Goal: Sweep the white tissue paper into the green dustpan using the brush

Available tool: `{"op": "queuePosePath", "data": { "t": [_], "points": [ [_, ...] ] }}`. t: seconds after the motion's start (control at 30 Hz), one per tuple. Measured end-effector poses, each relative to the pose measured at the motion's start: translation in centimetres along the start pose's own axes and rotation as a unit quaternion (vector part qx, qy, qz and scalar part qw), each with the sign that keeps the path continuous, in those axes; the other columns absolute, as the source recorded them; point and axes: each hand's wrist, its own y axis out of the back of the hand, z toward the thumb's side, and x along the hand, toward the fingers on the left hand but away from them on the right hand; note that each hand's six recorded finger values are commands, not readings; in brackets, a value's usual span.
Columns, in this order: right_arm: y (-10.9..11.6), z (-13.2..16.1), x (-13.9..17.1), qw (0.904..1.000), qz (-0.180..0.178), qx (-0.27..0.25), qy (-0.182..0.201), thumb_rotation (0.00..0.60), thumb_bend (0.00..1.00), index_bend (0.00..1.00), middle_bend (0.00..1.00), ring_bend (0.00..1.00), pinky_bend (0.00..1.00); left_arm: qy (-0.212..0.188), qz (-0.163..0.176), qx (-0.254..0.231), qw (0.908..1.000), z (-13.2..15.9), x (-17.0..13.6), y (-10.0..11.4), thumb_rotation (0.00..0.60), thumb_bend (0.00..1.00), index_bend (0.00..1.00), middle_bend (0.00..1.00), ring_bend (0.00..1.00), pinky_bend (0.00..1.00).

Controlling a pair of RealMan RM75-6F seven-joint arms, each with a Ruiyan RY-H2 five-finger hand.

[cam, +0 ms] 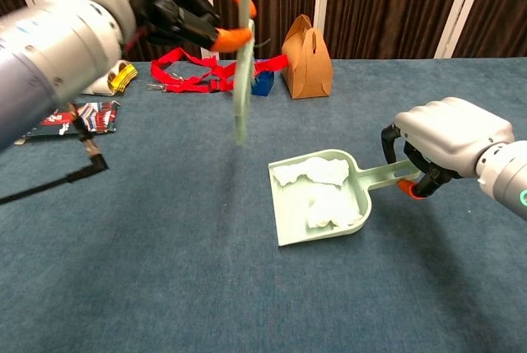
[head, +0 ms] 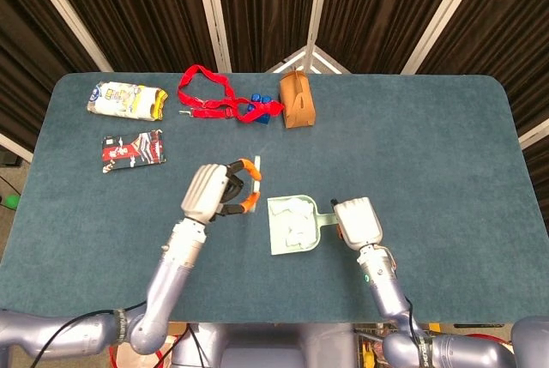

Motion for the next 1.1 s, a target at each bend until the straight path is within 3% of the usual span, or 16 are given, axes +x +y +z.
{"op": "queuePosePath", "data": {
  "t": [0.07,0.13,0.23,0.5,0.7,0.8,0.9,1.1],
  "points": [
    [0.0,0.0,0.2,1.0000,0.001,0.000,-0.001,0.600,0.48,0.43,0.80,0.78,0.80,0.000,0.004,0.006,1.0000,-0.4,-0.3,1.0,0.600,0.65,0.79,1.00,1.00,1.00],
    [-0.1,0.1,0.3,1.0000,0.003,0.001,0.000,0.600,0.48,0.20,0.80,0.78,0.80,0.000,0.007,0.016,0.9998,-0.8,-0.7,2.0,0.600,0.65,0.79,1.00,1.00,1.00],
    [0.0,0.1,0.5,1.0000,0.004,0.004,-0.001,0.600,0.48,0.01,0.80,0.76,0.80,-0.001,0.013,0.034,0.9993,-1.6,-1.2,3.6,0.600,0.65,0.79,1.00,1.00,1.00],
    [0.5,-0.1,0.8,0.9996,0.008,0.023,-0.012,0.600,0.48,0.00,0.79,0.74,0.80,0.007,0.022,0.064,0.9977,-3.1,-2.2,6.7,0.600,0.65,0.79,1.00,1.00,1.00],
    [1.0,-0.6,1.2,0.9995,0.008,0.023,-0.022,0.600,0.48,0.00,0.79,0.74,0.80,0.003,0.000,0.149,0.9888,-4.0,-2.9,7.5,0.600,0.65,0.79,1.00,1.00,1.00],
    [1.2,-0.9,1.4,0.9995,0.008,0.022,-0.023,0.600,0.48,0.00,0.79,0.74,0.80,0.003,-0.019,0.213,0.9770,-4.6,-3.3,7.4,0.600,0.65,0.79,1.00,1.00,1.00],
    [1.5,-1.1,1.6,0.9994,0.005,0.022,-0.025,0.600,0.48,0.00,0.79,0.74,0.80,0.011,-0.041,0.282,0.9586,-5.4,-3.6,7.3,0.600,0.65,0.79,1.00,1.00,1.00],
    [1.8,-1.6,1.8,0.9994,0.003,0.021,-0.027,0.600,0.48,0.00,0.79,0.74,0.80,0.041,-0.077,0.420,0.9033,-7.1,-4.0,7.5,0.600,0.65,0.79,1.00,1.00,1.00]
  ]
}}
